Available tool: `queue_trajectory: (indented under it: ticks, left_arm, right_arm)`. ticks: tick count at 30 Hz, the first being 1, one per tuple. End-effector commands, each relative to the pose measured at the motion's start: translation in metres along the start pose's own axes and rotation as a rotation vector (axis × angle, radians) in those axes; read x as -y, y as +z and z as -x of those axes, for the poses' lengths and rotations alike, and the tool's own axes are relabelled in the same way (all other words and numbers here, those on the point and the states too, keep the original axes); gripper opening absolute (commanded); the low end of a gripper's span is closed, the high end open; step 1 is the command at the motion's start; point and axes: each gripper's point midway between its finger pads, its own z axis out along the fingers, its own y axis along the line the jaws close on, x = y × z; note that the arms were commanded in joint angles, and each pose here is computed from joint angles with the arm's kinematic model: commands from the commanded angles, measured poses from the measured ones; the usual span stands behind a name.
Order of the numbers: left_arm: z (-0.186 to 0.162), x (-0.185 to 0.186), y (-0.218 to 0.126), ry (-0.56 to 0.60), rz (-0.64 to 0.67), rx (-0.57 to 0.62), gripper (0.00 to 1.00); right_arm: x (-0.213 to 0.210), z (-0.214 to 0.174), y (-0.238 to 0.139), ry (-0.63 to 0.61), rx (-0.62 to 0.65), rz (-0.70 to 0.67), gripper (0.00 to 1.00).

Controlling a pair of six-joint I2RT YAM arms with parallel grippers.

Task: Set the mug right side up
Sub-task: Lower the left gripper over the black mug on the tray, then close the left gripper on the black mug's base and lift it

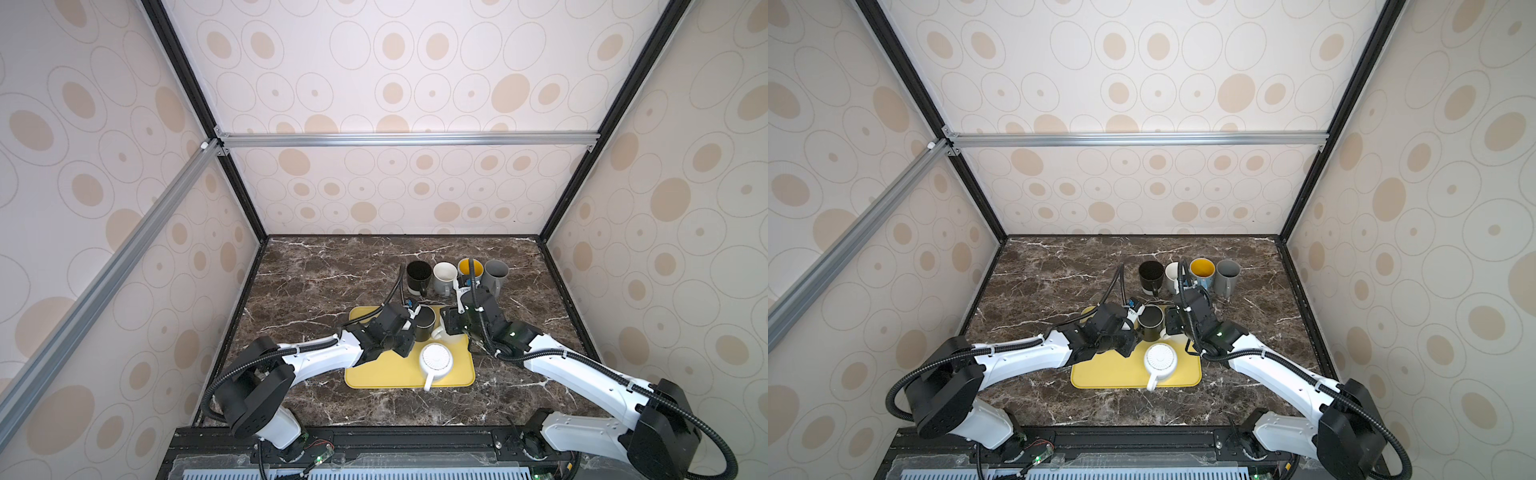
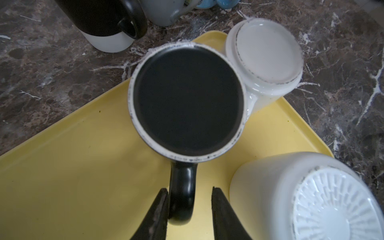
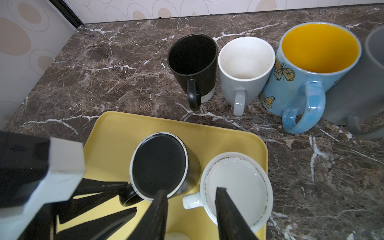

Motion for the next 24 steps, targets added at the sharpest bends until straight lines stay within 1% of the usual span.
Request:
queue_trajectory:
  ticks: [1, 3, 9, 11, 13, 15, 19, 24]
  left_arm:
    - [0.008, 0.007, 0.005, 0.026, -0.021, -0.003, 0.30]
    - [0.007, 0.007, 0.009, 0.024, -0.021, -0.011, 0.26]
    - [0.008, 0.005, 0.011, 0.021, -0.007, -0.010, 0.26]
    - [0.010, 0.004, 0.011, 0.022, 0.000, -0.008, 0.32]
    - [0.010, 0.004, 0.012, 0.024, 0.005, -0.011, 0.43]
    - [0.010, 0.001, 0.015, 0.026, 0.026, -0.025, 0.46]
    - [0.006, -0.002, 0.020, 0.030, 0.040, -0.048, 0.45]
    - [0.008, -0.004, 0.020, 0.030, 0.055, -0.043, 0.39]
  right_arm:
    - [0.003, -0.004, -0.002, -0.017, -0.002, -0.014, 0.41]
    - [0.004, -0.004, -0.003, -0.016, 0.003, -0.016, 0.41]
    - [0.007, -0.004, -0.005, -0.017, 0.014, -0.025, 0.41]
    - [0.007, -0.005, -0.005, -0.016, 0.014, -0.024, 0.41]
    - [0.008, -0.005, -0.005, -0.018, 0.013, -0.025, 0.41]
    - [0.008, -0.006, -0.004, -0.019, 0.011, -0.028, 0.41]
    - [0.009, -0.008, -0.002, -0.021, 0.007, -0.033, 0.41]
    - [0.009, -0.007, -0.002, -0.020, 0.008, -0.035, 0.41]
